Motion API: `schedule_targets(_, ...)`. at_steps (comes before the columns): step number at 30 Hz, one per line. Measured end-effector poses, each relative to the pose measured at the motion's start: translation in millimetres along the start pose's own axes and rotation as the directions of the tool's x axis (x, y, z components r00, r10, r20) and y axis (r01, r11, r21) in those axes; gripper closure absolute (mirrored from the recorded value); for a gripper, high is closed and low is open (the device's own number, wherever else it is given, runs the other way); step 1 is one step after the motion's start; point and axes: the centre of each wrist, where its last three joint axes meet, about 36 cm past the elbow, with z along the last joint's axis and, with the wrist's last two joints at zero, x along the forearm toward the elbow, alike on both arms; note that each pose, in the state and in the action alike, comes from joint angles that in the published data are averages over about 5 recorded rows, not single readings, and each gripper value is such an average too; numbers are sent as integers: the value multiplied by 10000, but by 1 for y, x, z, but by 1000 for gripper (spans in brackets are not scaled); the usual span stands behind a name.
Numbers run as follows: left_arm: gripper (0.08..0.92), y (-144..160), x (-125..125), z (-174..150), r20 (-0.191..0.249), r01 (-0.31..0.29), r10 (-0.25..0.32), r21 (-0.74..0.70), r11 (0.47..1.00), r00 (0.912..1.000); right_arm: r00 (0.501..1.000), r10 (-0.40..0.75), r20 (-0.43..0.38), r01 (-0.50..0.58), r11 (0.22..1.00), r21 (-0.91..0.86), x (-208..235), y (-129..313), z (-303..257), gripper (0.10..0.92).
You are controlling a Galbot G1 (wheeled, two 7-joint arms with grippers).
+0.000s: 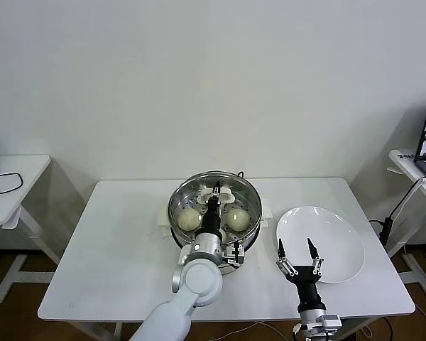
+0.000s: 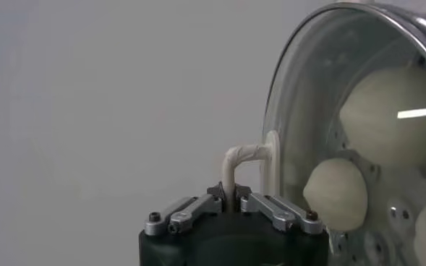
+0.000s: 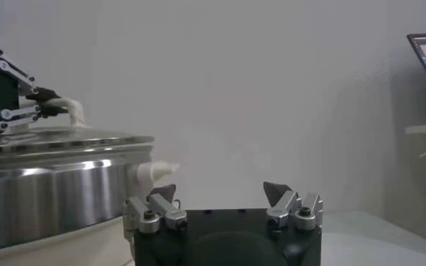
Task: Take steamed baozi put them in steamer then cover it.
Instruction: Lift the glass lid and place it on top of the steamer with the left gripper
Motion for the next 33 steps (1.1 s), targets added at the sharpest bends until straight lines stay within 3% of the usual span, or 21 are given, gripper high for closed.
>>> schedule_targets(30,809,-5,1,4,-5,-90,90,33,10000,10000,9999,-73,94,73,10000,43,0,1,-2,200)
schedule_targets(33,768,-5,3,5,26,-81,81,36,10000,10000,9999,-70,101,69,10000,51,0,1,-2,200)
